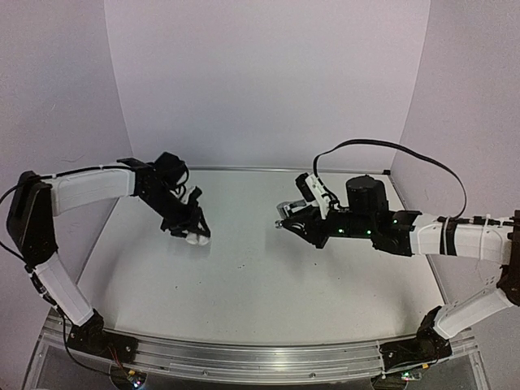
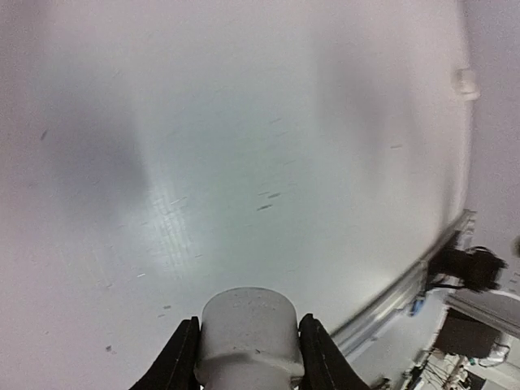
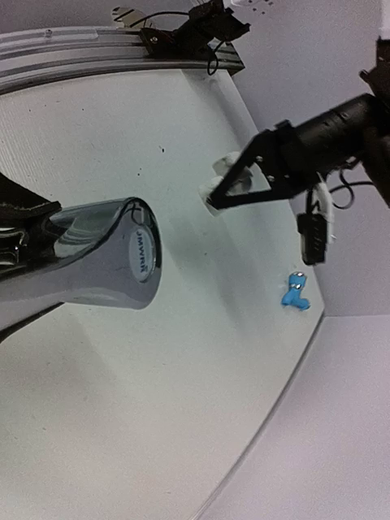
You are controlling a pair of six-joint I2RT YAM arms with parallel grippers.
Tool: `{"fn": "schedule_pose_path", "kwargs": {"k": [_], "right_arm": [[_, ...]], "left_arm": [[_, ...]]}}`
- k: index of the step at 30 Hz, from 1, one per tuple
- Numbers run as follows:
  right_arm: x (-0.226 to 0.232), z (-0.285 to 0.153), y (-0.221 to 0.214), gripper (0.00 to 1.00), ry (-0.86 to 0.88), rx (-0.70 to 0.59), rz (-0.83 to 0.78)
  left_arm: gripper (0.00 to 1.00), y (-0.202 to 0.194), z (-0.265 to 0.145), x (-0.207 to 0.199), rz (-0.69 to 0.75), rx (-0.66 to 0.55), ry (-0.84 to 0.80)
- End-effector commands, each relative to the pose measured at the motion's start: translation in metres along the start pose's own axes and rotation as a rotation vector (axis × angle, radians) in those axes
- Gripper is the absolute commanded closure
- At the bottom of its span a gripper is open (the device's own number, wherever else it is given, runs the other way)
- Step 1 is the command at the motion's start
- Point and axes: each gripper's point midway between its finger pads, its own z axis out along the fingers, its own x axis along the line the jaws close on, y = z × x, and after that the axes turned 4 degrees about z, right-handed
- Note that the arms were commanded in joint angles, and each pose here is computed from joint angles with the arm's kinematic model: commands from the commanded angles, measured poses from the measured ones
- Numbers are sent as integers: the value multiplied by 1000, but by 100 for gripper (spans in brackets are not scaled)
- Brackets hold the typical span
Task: Install the water faucets
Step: Pick up the adaptor from the center of the board, then install the adaptor onto the water faucet.
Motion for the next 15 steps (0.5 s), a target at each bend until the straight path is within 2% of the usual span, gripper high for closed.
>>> {"fn": "schedule_pose_path", "kwargs": {"k": [1,3,6,9,15], "right_arm": [[35,-29,94,100,94,-328,-332],[44,-36,122,100,111,-415,-396],[61,-48,167,100,162,-533,-487],[76,-56,193,100,203,-625,-571],[110,-71,215,100,255,-775,-779]], "left_arm": [[100,22,-119,-146,243,-121,-692],[100,16,-148,-168,288,-116,-841],[100,9,-191,-194,409,-180,-993],[100,-3,-224,-209,501,-215,-1056],[100,-22,-265,-225,606,-264,-1161]]}}
